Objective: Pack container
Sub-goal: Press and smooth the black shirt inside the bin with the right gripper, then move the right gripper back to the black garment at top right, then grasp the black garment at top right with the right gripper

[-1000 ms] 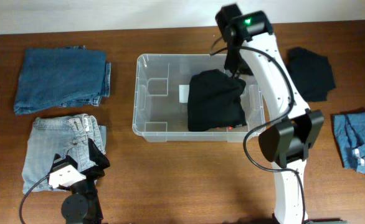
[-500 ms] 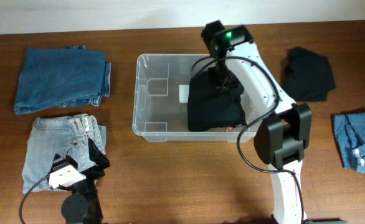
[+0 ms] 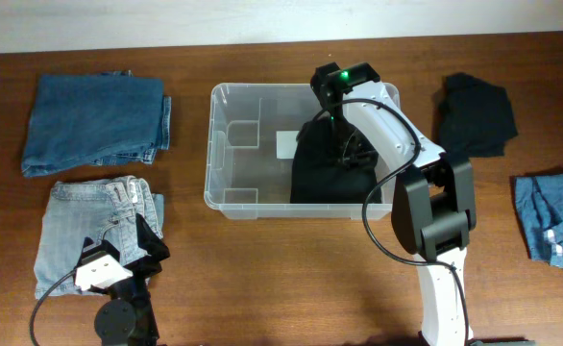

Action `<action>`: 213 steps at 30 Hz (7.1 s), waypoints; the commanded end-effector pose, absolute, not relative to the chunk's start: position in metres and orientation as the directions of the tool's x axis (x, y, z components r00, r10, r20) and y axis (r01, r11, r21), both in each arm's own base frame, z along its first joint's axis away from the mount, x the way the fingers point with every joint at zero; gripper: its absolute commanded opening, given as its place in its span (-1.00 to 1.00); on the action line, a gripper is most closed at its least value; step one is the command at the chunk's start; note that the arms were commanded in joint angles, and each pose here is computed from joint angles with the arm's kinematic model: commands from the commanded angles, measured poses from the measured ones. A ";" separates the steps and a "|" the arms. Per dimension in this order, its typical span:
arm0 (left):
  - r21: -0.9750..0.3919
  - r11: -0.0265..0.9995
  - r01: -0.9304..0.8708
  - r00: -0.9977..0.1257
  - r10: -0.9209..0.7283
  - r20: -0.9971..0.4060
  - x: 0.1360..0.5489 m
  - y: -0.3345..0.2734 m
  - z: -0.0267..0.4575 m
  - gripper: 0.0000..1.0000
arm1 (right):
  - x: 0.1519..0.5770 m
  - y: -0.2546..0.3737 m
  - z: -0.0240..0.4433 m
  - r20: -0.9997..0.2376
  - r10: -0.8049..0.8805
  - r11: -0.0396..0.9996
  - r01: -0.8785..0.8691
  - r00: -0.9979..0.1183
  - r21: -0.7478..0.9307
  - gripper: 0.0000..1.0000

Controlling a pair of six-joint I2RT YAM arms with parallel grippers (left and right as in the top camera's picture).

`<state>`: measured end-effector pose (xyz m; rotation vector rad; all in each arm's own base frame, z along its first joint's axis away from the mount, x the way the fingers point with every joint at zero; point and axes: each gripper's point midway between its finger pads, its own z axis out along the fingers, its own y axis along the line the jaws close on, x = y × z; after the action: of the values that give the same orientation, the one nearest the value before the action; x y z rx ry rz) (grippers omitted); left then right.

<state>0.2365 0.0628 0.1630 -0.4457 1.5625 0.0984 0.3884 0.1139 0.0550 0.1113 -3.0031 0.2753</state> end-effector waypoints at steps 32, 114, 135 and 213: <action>-0.214 0.911 -0.352 0.026 -0.219 -0.975 0.235 0.066 0.163 0.99 | 0.345 0.126 0.103 0.286 -0.056 0.997 -0.069 -0.956 -0.037 -0.35; -0.214 0.911 -0.352 0.026 -0.219 -0.975 0.235 0.066 0.163 0.99 | 0.449 0.097 0.177 -0.200 0.006 1.000 0.010 -0.980 -0.017 0.54; -0.214 0.911 -0.352 0.026 -0.219 -0.975 0.235 0.066 0.163 0.99 | 0.396 -0.197 0.213 -0.126 0.808 0.590 0.787 -0.576 0.183 0.96; -0.214 0.911 -0.352 0.026 -0.219 -0.975 0.235 0.066 0.163 0.99 | 0.444 -0.180 -0.050 0.037 0.884 0.423 0.832 -0.465 0.358 0.09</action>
<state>0.2365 0.0628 0.1630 -0.4460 1.5624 0.0981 0.4714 -0.1921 0.0149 -1.7283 -2.9057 -0.6845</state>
